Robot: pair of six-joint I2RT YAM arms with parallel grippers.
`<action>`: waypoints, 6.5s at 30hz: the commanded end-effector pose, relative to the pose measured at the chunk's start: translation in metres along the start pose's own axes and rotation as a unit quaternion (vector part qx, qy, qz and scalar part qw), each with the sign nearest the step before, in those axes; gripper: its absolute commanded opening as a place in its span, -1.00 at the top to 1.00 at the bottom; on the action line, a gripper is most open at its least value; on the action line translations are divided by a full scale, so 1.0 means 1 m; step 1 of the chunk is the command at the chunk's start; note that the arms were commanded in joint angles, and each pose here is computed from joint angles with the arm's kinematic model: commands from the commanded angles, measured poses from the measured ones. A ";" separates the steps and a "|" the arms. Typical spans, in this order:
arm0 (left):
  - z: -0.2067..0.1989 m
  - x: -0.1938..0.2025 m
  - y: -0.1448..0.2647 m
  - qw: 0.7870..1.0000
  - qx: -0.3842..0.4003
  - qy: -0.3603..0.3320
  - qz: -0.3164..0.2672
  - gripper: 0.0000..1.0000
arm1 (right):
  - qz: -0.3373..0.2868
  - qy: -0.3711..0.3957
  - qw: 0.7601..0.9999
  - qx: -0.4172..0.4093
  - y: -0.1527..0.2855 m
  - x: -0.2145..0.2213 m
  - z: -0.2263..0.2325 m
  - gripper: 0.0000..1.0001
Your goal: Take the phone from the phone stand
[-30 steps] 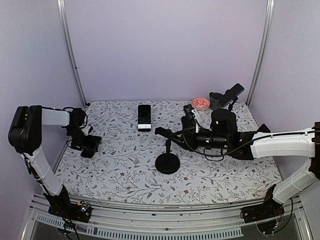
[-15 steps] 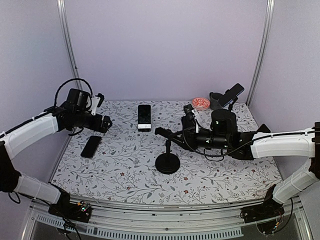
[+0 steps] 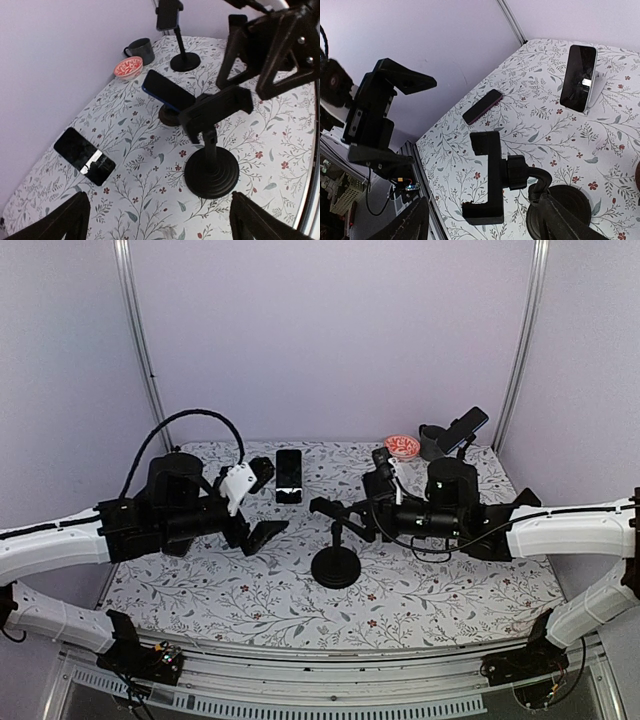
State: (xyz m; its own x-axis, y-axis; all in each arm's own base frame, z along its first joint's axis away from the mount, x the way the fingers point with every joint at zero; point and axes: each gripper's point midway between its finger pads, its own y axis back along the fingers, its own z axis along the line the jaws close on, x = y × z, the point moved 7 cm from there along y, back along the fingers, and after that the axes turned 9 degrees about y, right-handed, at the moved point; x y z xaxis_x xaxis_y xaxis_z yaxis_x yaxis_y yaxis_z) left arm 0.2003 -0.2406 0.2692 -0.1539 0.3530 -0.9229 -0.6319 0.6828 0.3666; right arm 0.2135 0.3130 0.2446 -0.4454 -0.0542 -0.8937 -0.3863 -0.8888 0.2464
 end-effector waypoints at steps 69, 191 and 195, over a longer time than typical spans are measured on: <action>0.241 -0.032 0.001 0.824 -0.442 -0.269 0.232 0.86 | -0.093 -0.046 0.992 0.075 0.093 -0.021 -0.062 -0.94; 0.165 0.097 -0.264 0.852 -0.327 0.374 0.166 -0.98 | -0.088 -0.042 0.987 0.127 0.095 -0.026 -0.077 -0.98; 0.166 0.104 -0.267 0.849 -0.333 0.372 0.173 -0.98 | -0.088 -0.041 0.987 0.128 0.094 -0.026 -0.077 -0.98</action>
State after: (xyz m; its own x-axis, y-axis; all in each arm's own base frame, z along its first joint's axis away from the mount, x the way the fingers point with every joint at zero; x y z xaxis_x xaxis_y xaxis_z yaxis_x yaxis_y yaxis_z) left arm 0.4718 -0.2806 0.0987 -0.6988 -0.2064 -0.6849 -0.7034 0.0237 0.7104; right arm 0.2497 0.1993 0.2634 -0.4184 0.1264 -0.8994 -0.6337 -0.7501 0.1893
